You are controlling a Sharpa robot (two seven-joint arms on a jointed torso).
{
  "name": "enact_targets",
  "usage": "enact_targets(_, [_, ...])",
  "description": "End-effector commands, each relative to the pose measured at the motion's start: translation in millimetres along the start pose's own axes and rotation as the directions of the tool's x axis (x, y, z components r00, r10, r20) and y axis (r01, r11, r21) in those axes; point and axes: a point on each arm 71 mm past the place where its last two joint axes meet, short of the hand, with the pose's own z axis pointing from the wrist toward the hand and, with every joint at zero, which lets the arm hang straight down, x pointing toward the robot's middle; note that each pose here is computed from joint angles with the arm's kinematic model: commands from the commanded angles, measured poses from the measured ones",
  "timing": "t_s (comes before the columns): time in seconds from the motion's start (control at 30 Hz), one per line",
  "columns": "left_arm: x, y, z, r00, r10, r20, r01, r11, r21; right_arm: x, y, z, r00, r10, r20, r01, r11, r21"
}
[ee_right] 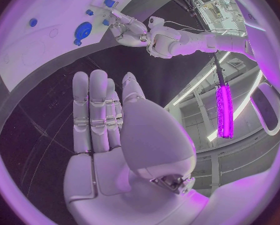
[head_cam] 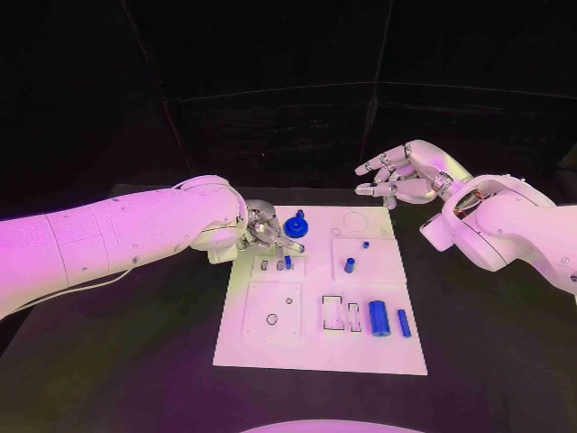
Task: Assemble the parts on the task board
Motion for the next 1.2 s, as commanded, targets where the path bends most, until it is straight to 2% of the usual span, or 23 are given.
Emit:
enact_targets(0.03, [0.6,0.5,1.3,0.998,0.06,-0.029,-0.061,0.997,-0.045,-0.1,1,1.1,1.0,0.008,-0.006,-0.008,1.0,-0.003])
enact_targets(0.63, [4.6,-8.5,10.4,0.991,0.107,-0.078,-0.111,0.992,-0.057,1.7,1,3.2,1.0,0.009,-0.014,-0.009,1.0,0.004])
enact_targets(1.2, [7.3,-16.0,14.1,0.986,0.142,-0.084,-0.147,0.988,-0.054,1.9,0,5.5,1.0,0.007,-0.014,-0.007,1.0,0.01])
